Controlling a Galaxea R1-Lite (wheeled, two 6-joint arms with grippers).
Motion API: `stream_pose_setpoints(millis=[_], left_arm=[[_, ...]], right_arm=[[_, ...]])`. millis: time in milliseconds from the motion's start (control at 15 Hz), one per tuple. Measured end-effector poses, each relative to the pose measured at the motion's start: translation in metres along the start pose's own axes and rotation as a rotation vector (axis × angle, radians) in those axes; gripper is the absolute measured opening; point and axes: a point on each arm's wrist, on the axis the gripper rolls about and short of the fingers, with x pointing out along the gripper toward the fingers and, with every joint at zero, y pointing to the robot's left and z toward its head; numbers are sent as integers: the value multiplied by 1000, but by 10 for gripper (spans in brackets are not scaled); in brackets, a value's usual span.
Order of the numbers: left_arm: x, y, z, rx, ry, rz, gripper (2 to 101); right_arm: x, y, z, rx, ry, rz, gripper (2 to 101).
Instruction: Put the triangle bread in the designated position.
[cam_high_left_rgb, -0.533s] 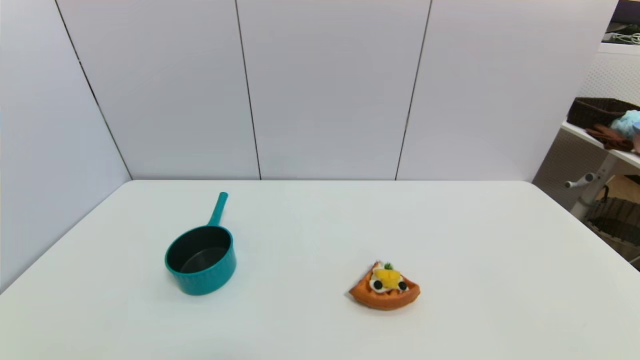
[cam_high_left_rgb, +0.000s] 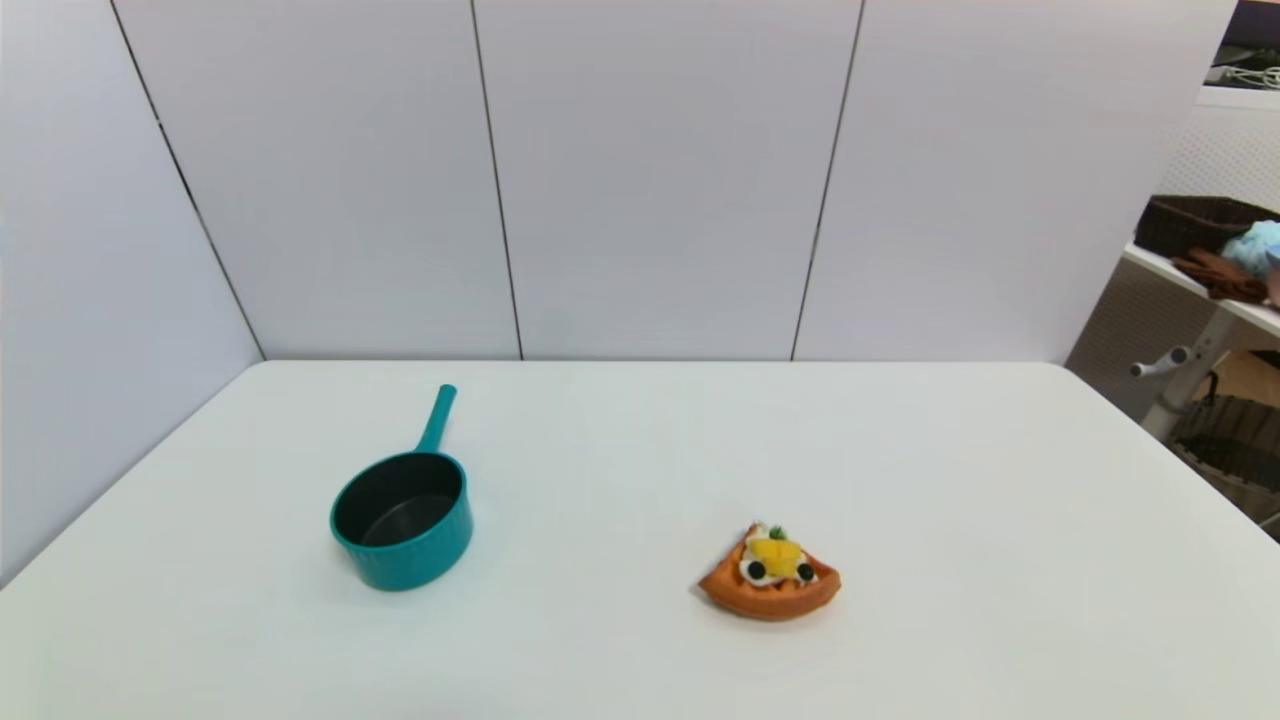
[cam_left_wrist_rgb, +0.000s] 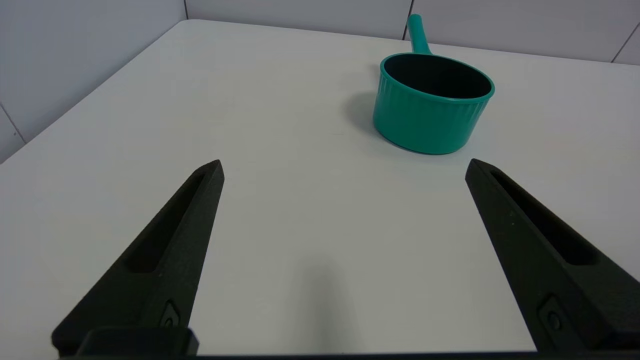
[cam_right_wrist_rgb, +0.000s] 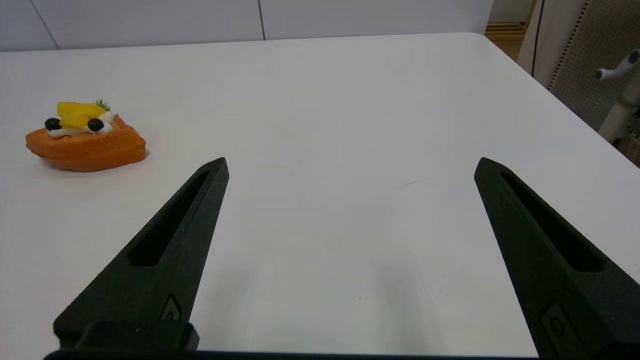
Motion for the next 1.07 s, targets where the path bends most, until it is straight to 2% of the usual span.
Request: stream_pose_setpoints(millis=[267,467,667,800,933,1067], left_arm=[[4,0,5,9,34,3,979],[22,-4,49,94,38,-45,979],[68,-16,110,227,48,-234,979],[114,-40,143,290,70,-423,979],[165,-82,162,350,95,-608,979],[209,-137,168,409,104,-759,979]], right_arm=[[0,0,0,0,0,-1,973],[0,0,0,0,0,0,973],[0,0,0,0,0,0,973],[0,0,0,0,0,1,973],[0,0,0,0,0,0,973],[0,0,0,0,0,0,973]])
